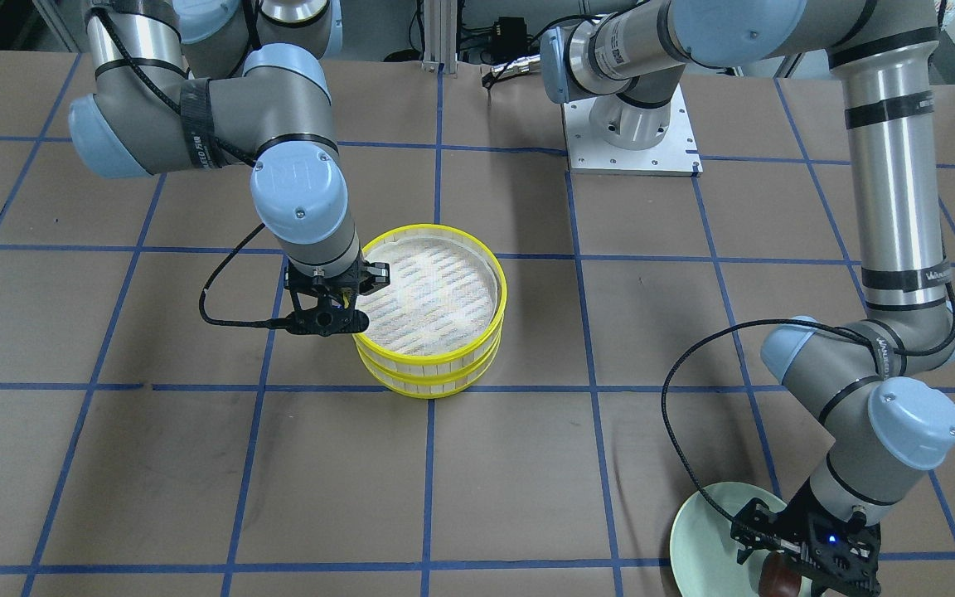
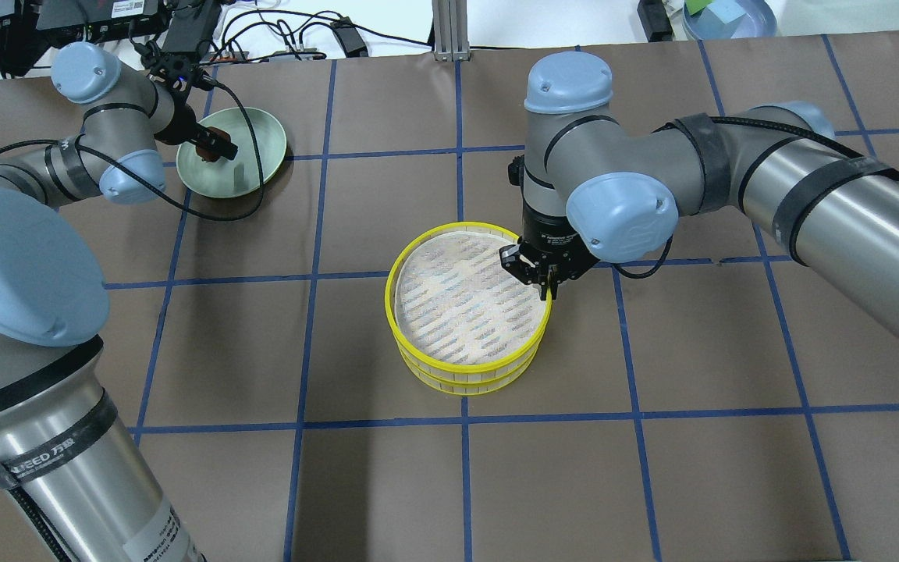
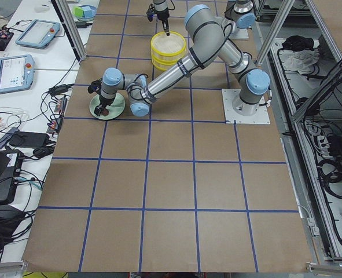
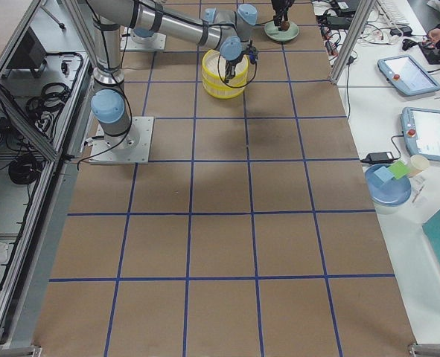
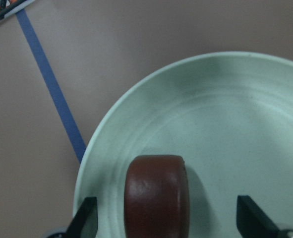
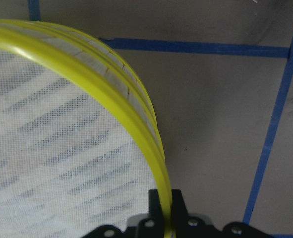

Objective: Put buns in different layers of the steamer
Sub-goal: 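Grasp the brown bun in the bowl with the left gripper, then open the right gripper and withdraw it while left lifts the brown bun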

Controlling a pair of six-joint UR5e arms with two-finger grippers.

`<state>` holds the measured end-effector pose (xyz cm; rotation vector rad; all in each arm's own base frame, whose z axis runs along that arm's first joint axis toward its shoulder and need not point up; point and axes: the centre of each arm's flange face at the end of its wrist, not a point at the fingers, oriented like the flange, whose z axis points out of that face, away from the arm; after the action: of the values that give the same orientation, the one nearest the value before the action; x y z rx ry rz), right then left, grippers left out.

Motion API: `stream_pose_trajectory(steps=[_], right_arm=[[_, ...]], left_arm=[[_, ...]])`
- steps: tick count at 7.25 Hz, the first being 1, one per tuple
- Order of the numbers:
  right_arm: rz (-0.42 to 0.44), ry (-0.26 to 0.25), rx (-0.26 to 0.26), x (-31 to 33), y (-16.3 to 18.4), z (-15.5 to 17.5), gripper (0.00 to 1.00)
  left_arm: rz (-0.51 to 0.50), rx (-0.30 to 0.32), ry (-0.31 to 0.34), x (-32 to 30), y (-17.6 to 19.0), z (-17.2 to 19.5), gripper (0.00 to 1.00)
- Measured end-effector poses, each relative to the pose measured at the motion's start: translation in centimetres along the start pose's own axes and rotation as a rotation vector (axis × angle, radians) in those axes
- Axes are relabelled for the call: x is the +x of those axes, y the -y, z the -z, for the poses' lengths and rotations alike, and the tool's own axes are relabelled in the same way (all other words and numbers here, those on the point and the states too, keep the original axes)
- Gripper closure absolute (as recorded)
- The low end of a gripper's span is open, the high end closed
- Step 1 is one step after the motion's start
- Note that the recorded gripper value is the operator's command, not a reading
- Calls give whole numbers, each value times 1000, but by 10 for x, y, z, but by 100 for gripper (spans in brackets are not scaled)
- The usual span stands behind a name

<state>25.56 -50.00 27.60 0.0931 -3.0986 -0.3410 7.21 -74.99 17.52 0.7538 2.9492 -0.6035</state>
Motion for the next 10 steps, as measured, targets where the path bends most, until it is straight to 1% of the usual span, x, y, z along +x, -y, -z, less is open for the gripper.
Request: stream_pose_trajectory(steps=[1, 2, 3, 4, 5, 6, 7, 8, 9, 10], right_arm=[[0, 0, -1, 0, 0, -1, 100], [-1, 2, -2, 0, 0, -1, 100], [-3, 3, -3, 0, 0, -1, 100], [-5, 3, -5, -1, 0, -2, 71], [-5, -1, -6, -2, 0, -3, 17], [-4, -9, -6, -1, 0, -3, 0], [-4, -12, -7, -1, 0, -3, 0], [-4, -12, -4, -1, 0, -1, 0], [-1, -9, 15, 0, 1, 10, 0], [2, -6, 40, 2, -1, 32, 0]], left_arm=[[1, -1, -6, 0, -1, -4, 57], [0, -2, -8, 1, -2, -5, 70], [-3, -2, -8, 0, -2, -5, 100], [-10, -3, -4, 0, -2, -4, 100], [-31, -2, 2, -1, 0, -1, 100], [-57, 4, 8, -2, 2, 6, 100], [-64, 10, 16, -2, 5, 15, 100], [-49, 15, 23, -2, 7, 26, 100], [-12, 12, 16, 3, 10, 41, 100], [44, 6, 1, 14, 15, 58, 100]])
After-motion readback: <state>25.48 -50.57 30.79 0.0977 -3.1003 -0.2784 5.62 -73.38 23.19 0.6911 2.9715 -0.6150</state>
